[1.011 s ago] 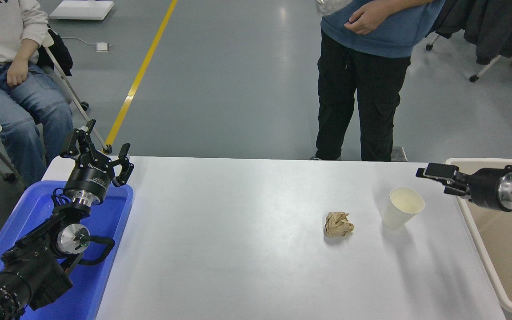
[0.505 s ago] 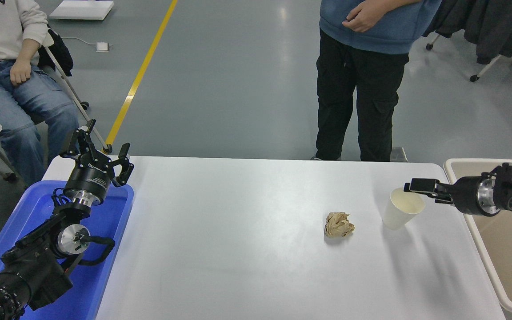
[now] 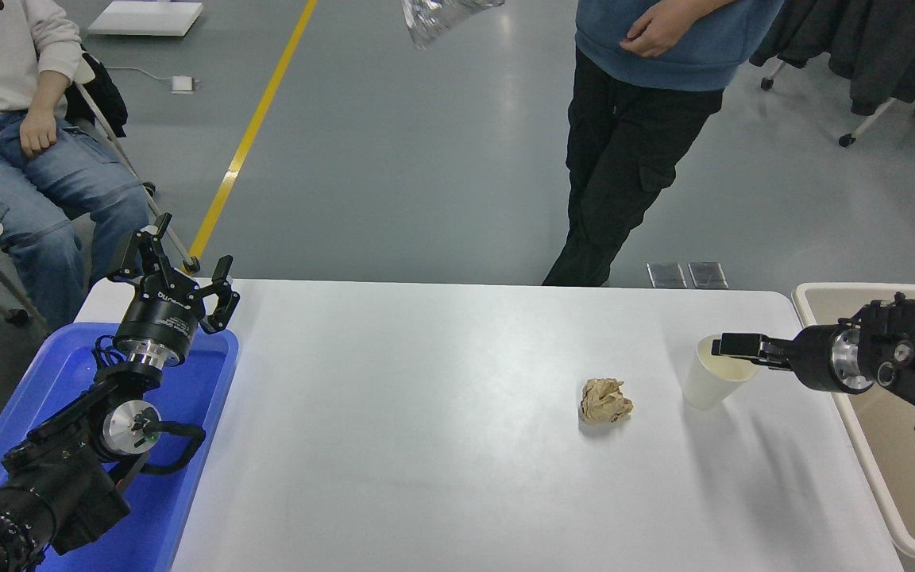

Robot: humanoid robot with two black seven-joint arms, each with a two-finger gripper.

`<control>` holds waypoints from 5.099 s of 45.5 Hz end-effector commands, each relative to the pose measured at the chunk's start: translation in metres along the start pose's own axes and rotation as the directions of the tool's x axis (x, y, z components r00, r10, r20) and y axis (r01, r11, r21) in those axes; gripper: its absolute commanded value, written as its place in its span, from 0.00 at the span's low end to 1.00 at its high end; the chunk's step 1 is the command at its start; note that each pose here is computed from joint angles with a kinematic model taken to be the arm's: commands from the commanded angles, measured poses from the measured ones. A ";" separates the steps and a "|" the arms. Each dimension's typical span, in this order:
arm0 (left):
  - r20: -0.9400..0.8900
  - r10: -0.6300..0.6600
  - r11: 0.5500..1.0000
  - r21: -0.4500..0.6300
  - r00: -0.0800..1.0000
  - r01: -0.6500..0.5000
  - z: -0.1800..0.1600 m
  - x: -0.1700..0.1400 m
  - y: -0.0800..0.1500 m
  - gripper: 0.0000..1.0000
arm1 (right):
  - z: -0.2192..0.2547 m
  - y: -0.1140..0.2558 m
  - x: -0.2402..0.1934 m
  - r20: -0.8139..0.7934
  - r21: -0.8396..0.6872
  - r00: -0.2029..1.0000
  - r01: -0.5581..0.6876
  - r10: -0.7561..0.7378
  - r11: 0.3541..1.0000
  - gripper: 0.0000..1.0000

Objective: Dispose of the paper cup in the dustbin

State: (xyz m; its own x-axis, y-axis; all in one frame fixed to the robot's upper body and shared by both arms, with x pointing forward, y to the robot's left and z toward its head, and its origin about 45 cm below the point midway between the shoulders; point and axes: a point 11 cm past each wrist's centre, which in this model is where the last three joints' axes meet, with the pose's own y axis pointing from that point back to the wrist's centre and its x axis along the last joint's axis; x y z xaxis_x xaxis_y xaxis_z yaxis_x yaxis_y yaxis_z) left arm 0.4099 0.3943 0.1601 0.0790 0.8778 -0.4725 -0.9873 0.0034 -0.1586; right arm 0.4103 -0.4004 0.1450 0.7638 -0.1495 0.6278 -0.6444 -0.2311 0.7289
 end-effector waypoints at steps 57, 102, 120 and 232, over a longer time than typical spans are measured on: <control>-0.002 -0.001 1.000 0.000 1.000 0.001 -0.001 0.000 0.000 1.00 | 0.002 -0.010 -0.013 -0.088 0.086 0.996 0.013 -0.005 0.996 0.00; 0.000 0.002 1.000 -0.003 1.000 -0.002 0.001 0.001 0.000 1.00 | -0.061 0.186 0.176 -0.071 0.252 0.995 -0.044 0.064 0.967 0.00; -0.001 0.001 1.000 -0.003 1.000 -0.001 0.001 0.001 0.000 1.00 | 0.012 0.222 0.172 0.056 0.126 0.984 -0.175 0.169 0.976 0.00; -0.007 0.001 1.000 -0.002 1.000 -0.001 -0.002 -0.002 0.000 1.00 | 0.200 0.082 -0.153 0.452 -0.814 -0.551 0.065 0.701 0.577 0.00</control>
State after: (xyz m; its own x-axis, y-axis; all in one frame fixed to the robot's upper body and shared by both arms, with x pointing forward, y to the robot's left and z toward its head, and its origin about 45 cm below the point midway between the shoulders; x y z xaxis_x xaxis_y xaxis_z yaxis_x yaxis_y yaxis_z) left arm 0.4098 0.3931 0.1592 0.0770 0.8750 -0.4780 -0.9873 0.0001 -0.1590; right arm 0.2462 -0.5952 0.0585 -0.8587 -0.5101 0.0487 -0.3469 0.6486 0.6775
